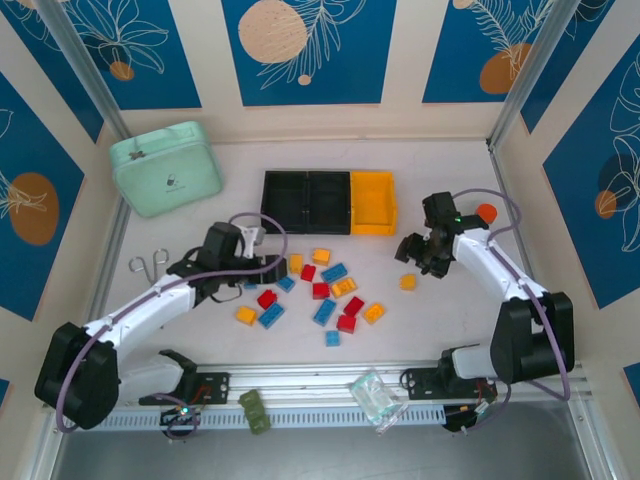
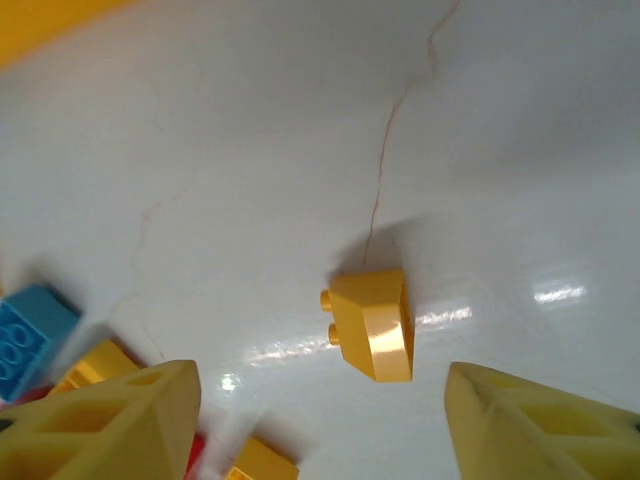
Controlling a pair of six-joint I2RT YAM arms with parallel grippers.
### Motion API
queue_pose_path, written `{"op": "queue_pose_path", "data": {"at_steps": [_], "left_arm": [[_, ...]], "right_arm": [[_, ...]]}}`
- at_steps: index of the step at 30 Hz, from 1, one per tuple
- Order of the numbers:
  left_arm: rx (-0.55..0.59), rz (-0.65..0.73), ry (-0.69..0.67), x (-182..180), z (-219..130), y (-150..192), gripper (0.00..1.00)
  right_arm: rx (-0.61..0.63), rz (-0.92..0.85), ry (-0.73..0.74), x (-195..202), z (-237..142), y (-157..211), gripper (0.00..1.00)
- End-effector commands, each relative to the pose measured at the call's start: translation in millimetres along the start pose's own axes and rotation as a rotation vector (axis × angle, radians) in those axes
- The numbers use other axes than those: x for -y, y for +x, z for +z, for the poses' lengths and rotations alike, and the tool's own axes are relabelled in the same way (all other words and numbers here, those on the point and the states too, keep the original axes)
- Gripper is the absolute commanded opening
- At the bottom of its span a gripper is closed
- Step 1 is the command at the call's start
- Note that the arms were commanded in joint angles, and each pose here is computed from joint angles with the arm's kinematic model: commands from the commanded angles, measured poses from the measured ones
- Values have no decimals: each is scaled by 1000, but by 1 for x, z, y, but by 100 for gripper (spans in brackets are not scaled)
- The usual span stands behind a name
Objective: Sort the legos into containers by color
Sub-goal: Pick up the lego from the middle-right of the table.
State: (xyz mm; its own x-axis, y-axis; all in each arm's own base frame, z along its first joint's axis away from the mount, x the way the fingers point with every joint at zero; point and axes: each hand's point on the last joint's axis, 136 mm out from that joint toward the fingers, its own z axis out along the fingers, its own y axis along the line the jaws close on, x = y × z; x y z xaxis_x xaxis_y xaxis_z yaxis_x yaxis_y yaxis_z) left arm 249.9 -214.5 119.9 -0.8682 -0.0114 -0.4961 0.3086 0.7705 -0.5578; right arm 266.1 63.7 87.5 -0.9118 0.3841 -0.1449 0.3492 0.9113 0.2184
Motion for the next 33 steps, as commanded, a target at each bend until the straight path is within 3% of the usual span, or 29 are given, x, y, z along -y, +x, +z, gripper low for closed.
{"op": "queue_pose_path", "data": {"at_steps": [1,8,13,17,24,33], "left_arm": [[-38,46,2,16,6,11,75],[-96,78,-7,26,31,33,74],[-119,89,-8,31,41,38,73],[-127,93,-11,32,44,40,73],[-120,92,-31,30,42,39,72],[-43,45,-49,35,31,20,72]], "right_arm": [[-65,-16,94,12,12,15,64],[-132,-26,119,13,43,26,63],[-166,-42,120,9,59,31,50],[-173,-70,131,3,61,33,32],[-131,-113,112,-13,38,27,23],[-8,-178,-28,-64,-17,-8,22]]}}
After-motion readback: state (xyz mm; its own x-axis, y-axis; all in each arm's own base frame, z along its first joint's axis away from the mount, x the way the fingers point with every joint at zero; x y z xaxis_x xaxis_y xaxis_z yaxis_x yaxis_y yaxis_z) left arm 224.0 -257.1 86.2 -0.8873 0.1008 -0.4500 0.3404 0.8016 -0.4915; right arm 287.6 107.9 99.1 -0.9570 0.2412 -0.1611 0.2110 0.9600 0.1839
